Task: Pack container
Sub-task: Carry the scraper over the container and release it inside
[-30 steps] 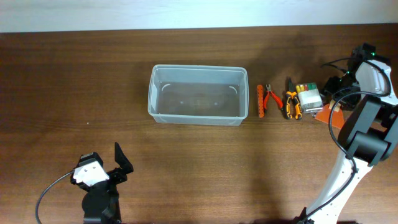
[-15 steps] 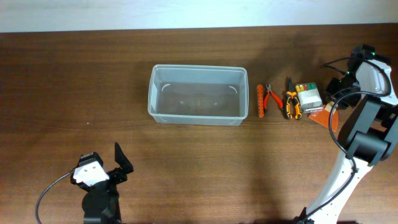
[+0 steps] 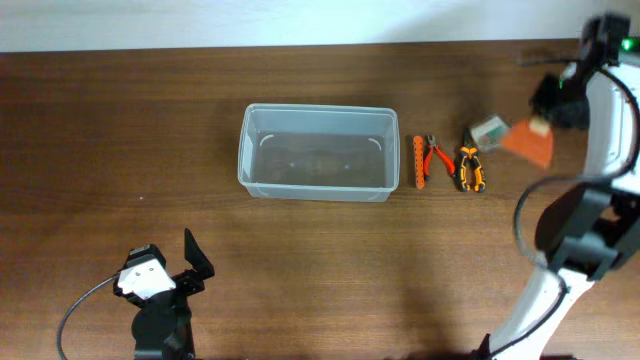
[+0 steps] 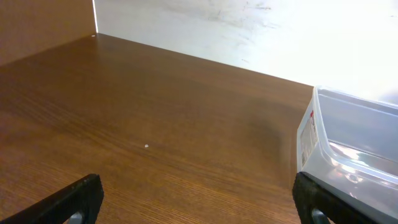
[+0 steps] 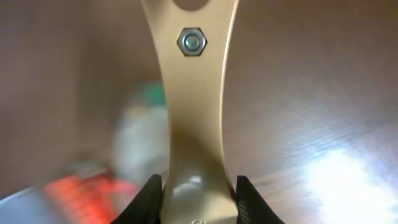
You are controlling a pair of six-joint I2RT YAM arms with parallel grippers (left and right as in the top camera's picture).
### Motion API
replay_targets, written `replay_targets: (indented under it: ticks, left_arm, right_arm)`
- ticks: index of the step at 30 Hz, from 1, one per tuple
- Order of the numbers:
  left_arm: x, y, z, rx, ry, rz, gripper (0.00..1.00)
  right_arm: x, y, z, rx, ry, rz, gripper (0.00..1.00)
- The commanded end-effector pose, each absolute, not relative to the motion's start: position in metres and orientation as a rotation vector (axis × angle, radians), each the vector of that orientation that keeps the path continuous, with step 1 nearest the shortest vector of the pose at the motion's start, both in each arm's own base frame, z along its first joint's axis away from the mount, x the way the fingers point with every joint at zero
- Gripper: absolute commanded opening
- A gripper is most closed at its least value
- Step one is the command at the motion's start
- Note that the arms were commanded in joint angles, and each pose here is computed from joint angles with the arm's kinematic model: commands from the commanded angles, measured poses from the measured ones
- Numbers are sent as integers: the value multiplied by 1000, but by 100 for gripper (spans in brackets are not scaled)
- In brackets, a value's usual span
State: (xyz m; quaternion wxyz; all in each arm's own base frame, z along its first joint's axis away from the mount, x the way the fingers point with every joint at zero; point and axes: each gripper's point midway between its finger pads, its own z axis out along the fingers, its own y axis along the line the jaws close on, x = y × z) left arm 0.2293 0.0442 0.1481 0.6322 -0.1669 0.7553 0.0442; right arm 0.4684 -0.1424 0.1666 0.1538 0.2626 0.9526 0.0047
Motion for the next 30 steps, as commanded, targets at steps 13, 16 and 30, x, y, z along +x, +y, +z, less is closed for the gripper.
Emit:
replay_targets:
  ticks: [13,16,30]
  left_arm:
    - [229,44,147,-374,1731,108,99]
    - [229,44,147,-374,1731,108,99]
    - [229,44,147,-374,1731,108,99]
  right_arm:
    - [453,192,232,-634,2595,112,4]
    - [448,212,200,-876,2602,83,4]
    - [448,231,78,-1789,2390,14,4]
